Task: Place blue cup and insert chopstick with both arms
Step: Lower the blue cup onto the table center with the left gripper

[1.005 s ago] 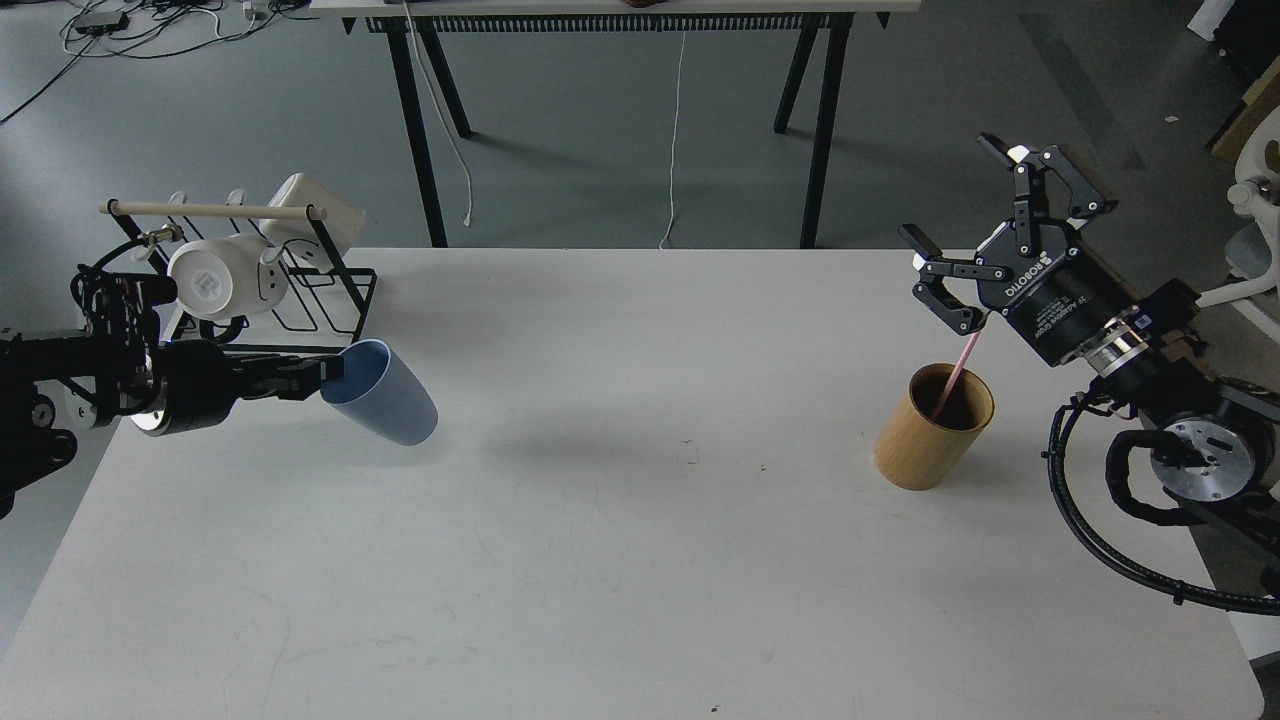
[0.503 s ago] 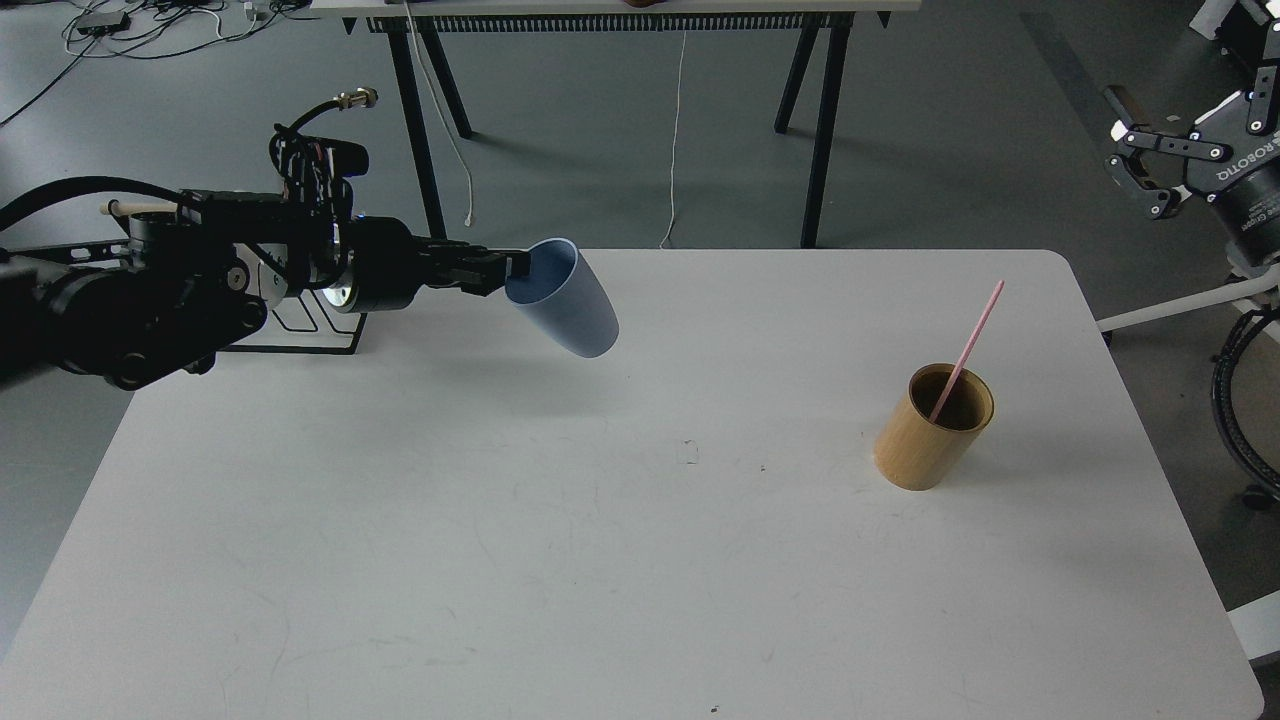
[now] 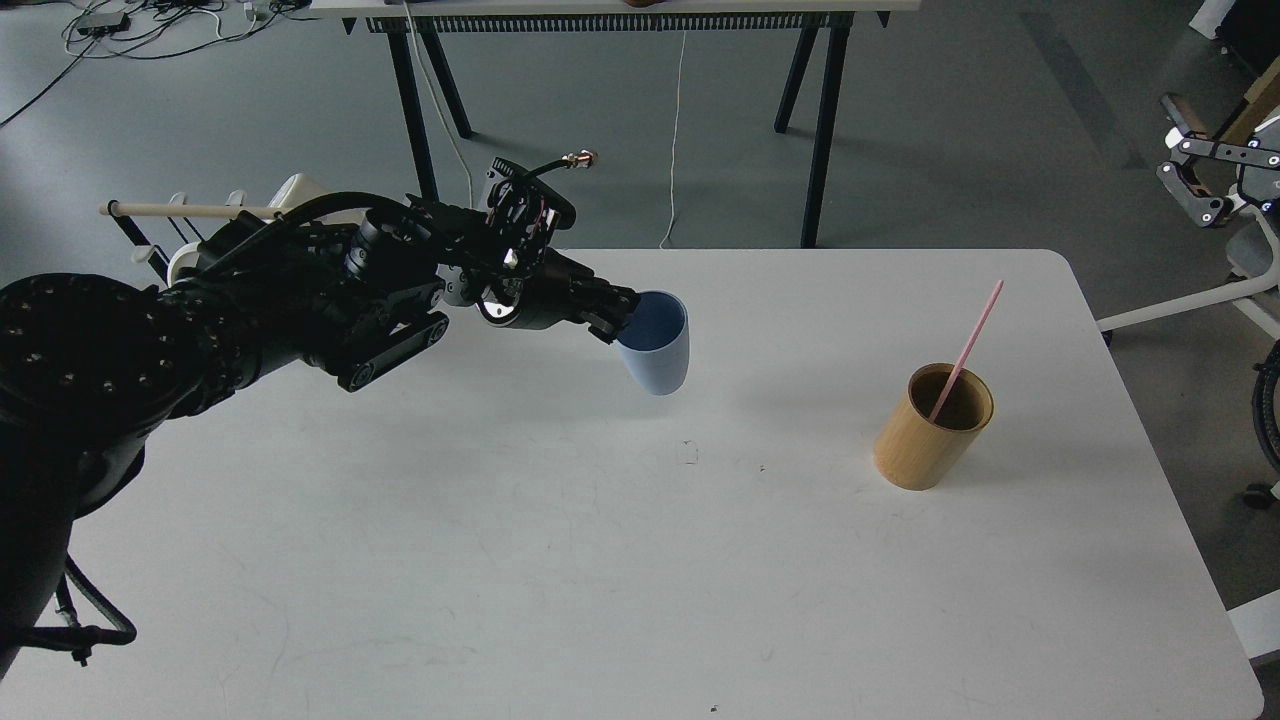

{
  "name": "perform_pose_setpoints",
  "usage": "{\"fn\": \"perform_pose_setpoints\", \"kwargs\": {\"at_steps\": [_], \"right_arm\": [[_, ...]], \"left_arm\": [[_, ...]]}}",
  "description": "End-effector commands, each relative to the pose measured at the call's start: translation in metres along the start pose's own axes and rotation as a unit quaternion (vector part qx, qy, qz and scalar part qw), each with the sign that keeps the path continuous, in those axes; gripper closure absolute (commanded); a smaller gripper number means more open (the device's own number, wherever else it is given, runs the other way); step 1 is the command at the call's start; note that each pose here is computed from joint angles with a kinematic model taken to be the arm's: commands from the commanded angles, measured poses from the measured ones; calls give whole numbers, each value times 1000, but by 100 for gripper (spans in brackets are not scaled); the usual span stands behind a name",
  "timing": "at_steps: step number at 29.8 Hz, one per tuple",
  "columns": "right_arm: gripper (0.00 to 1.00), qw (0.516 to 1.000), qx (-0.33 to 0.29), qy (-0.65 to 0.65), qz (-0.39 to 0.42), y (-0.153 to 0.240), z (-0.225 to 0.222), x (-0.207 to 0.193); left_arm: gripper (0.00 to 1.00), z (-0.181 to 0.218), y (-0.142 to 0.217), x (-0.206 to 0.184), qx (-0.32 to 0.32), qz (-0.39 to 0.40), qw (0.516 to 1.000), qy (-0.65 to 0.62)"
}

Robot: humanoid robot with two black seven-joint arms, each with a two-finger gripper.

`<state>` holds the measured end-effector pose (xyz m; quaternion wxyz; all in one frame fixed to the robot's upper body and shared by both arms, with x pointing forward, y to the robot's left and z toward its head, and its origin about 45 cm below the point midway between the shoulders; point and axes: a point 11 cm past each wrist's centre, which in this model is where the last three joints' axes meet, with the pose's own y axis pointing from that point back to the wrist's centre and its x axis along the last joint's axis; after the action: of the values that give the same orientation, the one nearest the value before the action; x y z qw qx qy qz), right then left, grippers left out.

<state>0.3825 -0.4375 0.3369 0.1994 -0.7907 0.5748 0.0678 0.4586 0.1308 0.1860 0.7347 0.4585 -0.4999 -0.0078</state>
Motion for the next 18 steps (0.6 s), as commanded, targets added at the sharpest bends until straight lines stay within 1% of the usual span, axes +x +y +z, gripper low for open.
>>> {"fn": "perform_pose_setpoints", "kwargs": {"at_steps": [1,10,16,18], "right_arm": [[3,1000,0,1,2,0,0,2],[3,1000,-4,2,7,3,3,6],[3,1000,-4,0,6,3,4,5],[3,1000,-5,0,6,3,5,6]], "left_arm": [[100,7,-5,-5,-7,-9,1000,-7],[100,26,-22,-24,-28,-7,1000,-5],[100,24,-23,-28,-25,-5,1000,-2],[98,23,-23,-29,-24,-6,1000,-2]]}}
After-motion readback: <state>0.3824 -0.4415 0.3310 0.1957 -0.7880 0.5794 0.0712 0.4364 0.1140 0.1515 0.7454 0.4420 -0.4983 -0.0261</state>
